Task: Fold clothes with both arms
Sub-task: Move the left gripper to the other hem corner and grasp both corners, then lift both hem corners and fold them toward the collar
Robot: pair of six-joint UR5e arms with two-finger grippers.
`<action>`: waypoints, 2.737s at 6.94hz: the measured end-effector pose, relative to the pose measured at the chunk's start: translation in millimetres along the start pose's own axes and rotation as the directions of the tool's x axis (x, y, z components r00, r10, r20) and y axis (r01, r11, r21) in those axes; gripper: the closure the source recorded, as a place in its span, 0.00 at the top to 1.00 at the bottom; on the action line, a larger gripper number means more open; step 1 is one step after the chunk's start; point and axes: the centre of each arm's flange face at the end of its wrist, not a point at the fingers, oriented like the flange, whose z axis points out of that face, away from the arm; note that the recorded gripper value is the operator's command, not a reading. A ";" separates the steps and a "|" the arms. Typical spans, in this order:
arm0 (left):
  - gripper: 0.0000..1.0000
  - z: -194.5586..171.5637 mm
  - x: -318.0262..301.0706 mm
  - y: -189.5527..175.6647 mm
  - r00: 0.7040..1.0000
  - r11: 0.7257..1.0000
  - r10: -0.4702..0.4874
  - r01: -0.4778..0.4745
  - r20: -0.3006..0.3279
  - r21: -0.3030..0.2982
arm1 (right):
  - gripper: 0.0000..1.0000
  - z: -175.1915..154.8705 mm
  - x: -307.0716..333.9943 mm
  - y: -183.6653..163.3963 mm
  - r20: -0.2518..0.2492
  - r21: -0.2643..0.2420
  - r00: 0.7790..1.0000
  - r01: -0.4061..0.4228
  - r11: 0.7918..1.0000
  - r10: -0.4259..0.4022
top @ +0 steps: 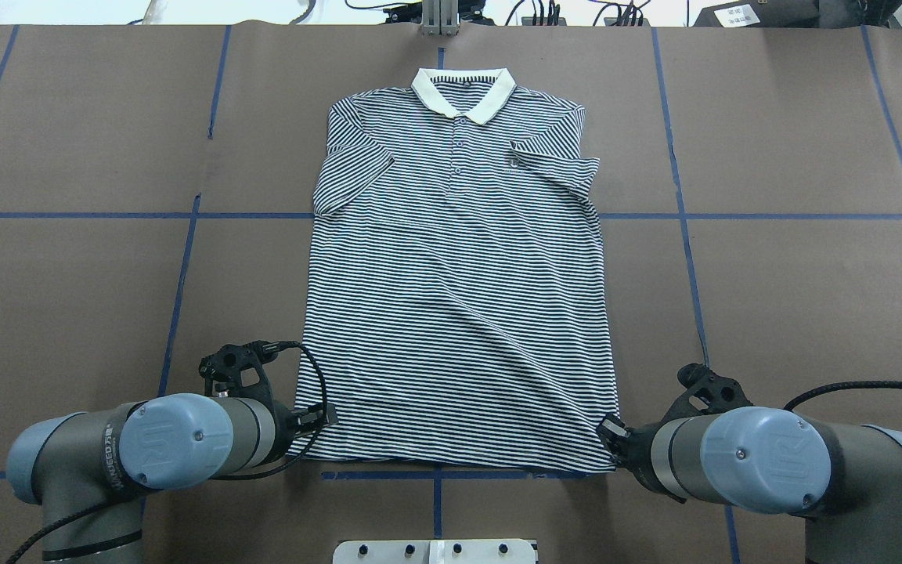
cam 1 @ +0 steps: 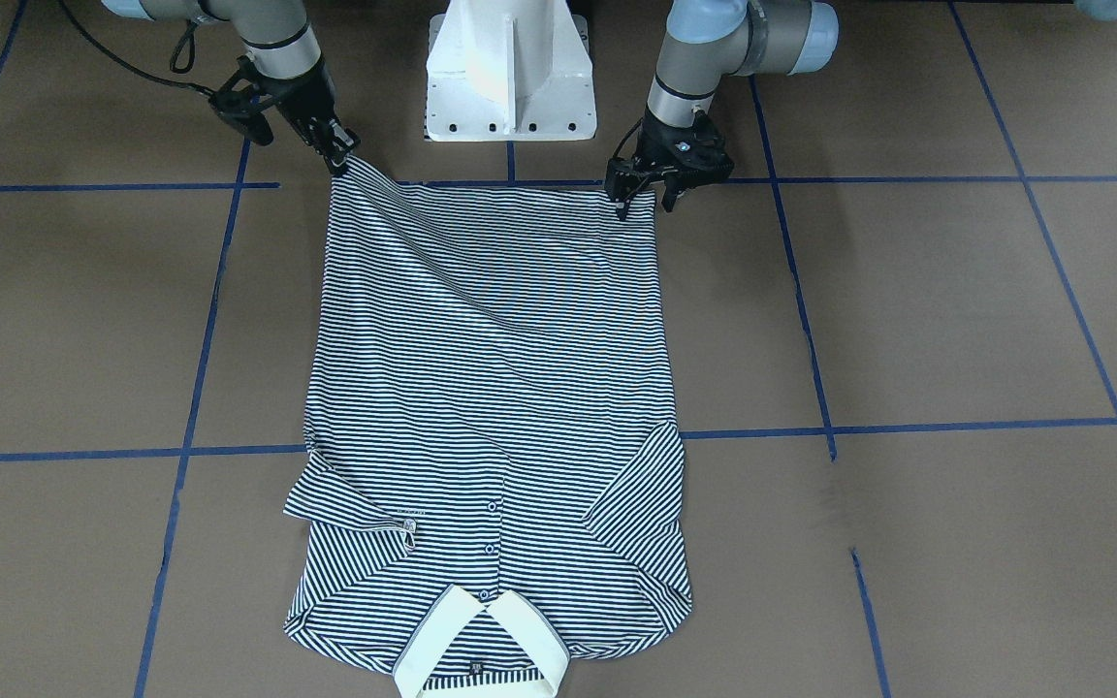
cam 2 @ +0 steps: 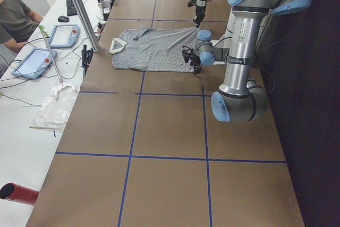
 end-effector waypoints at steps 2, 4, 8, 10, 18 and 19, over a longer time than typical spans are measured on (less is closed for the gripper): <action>0.46 -4.2 0.4 1.7 1.000 1.000 0.000 0.000 0.010 -0.002 | 0.00 -2.1 -0.5 0.7 0.003 -0.003 1.000 0.000 1.000 0.000; 0.22 -3.8 -0.5 8.0 1.000 1.000 0.002 -0.002 0.015 -0.011 | 0.00 -2.6 -0.9 1.3 0.004 -0.005 1.000 0.001 1.000 -0.001; 0.00 -16.5 0.6 32.3 0.999 0.999 0.011 -0.010 0.037 -0.041 | 0.00 -4.9 4.5 2.2 -0.002 -0.009 1.000 0.006 1.000 -0.006; 0.00 -65.9 12.6 58.3 1.000 0.995 -0.022 0.021 -0.006 -0.099 | 0.00 -31.5 30.2 10.8 -0.009 -0.042 0.999 0.035 0.999 -0.035; 0.00 -84.2 78.5 -215.6 0.989 0.965 -0.087 0.113 -0.120 0.235 | 0.00 -28.5 -207.8 -240.8 0.121 0.255 0.992 -0.061 0.965 0.031; 0.00 -72.5 82.6 -248.1 0.989 0.956 -0.093 0.120 -0.113 0.267 | 0.00 -26.2 -233.2 -275.5 0.097 0.275 0.995 -0.062 0.960 0.036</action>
